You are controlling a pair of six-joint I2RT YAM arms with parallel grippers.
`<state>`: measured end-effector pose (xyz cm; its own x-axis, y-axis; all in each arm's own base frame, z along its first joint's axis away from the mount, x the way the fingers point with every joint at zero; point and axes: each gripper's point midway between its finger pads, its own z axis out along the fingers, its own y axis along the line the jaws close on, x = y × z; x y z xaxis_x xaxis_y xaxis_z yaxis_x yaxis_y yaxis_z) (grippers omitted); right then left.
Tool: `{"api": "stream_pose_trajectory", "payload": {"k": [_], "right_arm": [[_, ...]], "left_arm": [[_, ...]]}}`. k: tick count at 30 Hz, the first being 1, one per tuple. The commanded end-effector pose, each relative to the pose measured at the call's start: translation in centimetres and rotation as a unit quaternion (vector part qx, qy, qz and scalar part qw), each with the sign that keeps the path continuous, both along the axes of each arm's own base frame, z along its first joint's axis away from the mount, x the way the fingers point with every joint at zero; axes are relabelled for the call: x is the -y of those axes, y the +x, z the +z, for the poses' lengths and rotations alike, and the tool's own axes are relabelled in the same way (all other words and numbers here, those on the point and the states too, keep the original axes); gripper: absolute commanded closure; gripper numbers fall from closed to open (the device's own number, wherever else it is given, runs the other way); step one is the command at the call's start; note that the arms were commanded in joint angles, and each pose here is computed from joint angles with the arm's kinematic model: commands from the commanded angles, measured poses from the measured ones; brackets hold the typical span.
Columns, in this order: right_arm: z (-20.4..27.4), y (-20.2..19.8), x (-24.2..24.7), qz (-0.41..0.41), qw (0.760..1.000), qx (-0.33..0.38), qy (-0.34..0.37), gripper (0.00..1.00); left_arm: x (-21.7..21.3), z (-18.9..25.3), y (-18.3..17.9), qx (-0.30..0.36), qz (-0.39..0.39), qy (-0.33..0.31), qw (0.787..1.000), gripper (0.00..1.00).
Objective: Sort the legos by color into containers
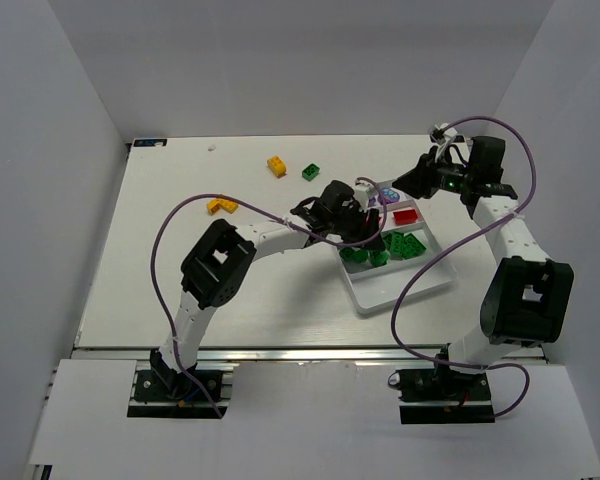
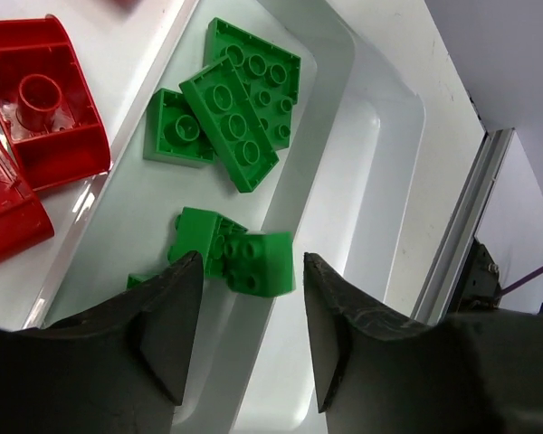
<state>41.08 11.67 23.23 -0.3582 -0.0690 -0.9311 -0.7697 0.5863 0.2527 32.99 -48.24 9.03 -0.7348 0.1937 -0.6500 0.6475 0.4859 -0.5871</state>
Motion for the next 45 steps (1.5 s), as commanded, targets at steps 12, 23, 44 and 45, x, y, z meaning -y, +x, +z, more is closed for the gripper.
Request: {"api": "stream_pose_trajectory", "payload": {"k": [12,23,44,45], "right_arm": [[0.6,-0.8,0.7,-0.004,1.000,0.022,-0.010,0.63],[-0.3,-1.1,0.7,-0.002,1.000,0.016,-0.013,0.62],[-0.7,-0.1,1.3,-0.006,1.000,0.008,-0.001,0.61],[-0.7,-0.1,1.3,-0.006,1.000,0.007,0.000,0.61]], "left_arm": [[-6.0,4.1,7.4,0.056,0.130,0.036,0.989,0.64],[-18.2,3.7,19.7,0.134,0.322,0.181,0.920,0.34],[-18.5,-2.0,26.5,0.201,0.299,0.232,0.904,0.18],[-18.7,-2.2,26.7,0.203,0.302,0.238,0.901,0.18]]}}
